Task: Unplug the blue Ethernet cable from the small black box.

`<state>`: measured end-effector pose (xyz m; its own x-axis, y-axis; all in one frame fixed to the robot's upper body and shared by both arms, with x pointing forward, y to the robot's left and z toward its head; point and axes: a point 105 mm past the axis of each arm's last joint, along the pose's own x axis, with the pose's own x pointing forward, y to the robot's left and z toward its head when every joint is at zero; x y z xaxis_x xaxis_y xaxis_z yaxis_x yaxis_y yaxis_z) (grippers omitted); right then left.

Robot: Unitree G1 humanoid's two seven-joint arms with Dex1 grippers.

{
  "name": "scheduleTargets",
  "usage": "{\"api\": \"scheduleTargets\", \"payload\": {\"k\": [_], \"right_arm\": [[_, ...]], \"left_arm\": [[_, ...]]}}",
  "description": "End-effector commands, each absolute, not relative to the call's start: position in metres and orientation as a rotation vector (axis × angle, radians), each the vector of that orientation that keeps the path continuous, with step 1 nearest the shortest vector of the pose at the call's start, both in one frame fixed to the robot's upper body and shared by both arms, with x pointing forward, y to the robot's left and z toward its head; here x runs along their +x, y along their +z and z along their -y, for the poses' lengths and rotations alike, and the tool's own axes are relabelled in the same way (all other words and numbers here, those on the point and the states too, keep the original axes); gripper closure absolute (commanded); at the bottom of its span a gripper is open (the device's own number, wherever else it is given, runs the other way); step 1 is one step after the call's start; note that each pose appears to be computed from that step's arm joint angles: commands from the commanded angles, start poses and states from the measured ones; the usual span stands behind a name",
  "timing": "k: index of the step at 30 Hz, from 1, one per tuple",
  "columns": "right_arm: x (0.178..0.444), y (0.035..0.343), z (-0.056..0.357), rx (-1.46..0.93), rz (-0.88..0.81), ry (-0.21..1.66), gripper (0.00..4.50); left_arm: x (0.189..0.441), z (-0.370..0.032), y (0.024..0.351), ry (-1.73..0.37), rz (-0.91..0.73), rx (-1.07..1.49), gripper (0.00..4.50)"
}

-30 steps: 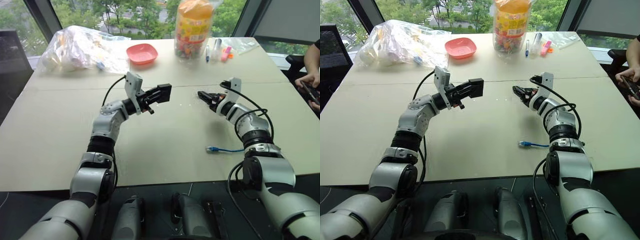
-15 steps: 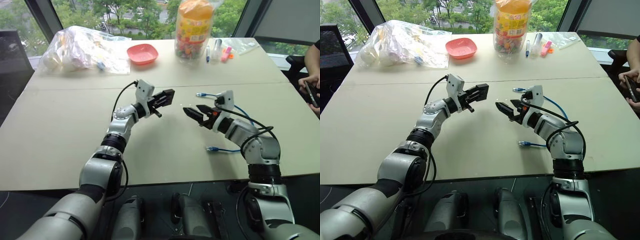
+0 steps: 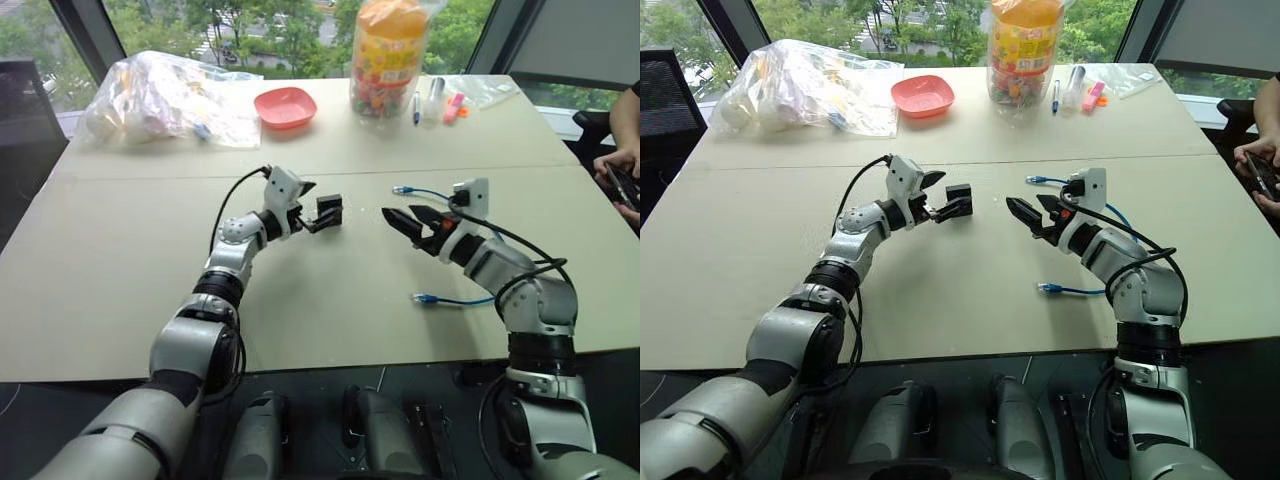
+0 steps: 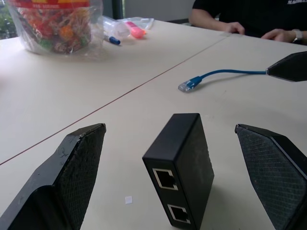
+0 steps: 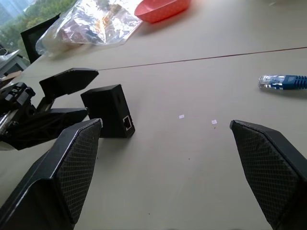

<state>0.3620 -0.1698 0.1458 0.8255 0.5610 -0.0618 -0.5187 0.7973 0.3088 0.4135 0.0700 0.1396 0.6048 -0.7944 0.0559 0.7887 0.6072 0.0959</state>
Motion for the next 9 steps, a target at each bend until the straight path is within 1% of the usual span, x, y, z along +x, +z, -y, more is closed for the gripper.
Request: {"api": "scheduleTargets", "payload": {"k": [1,4,9], "right_arm": [[0.349,0.164,0.169,0.255,-0.087,0.638,0.0],[0.335,0.162,0.164,0.234,-0.092,0.689,0.0],[0.311,0.158,0.151,0.184,-0.115,0.774,0.0]], "left_arm": [[0.396,-0.086,0.169,-0.952,0.155,0.024,0.03],[0.375,-0.098,0.169,-0.968,0.116,0.026,0.03],[0.342,-0.115,0.154,-0.979,-0.019,0.01,0.03]]}}
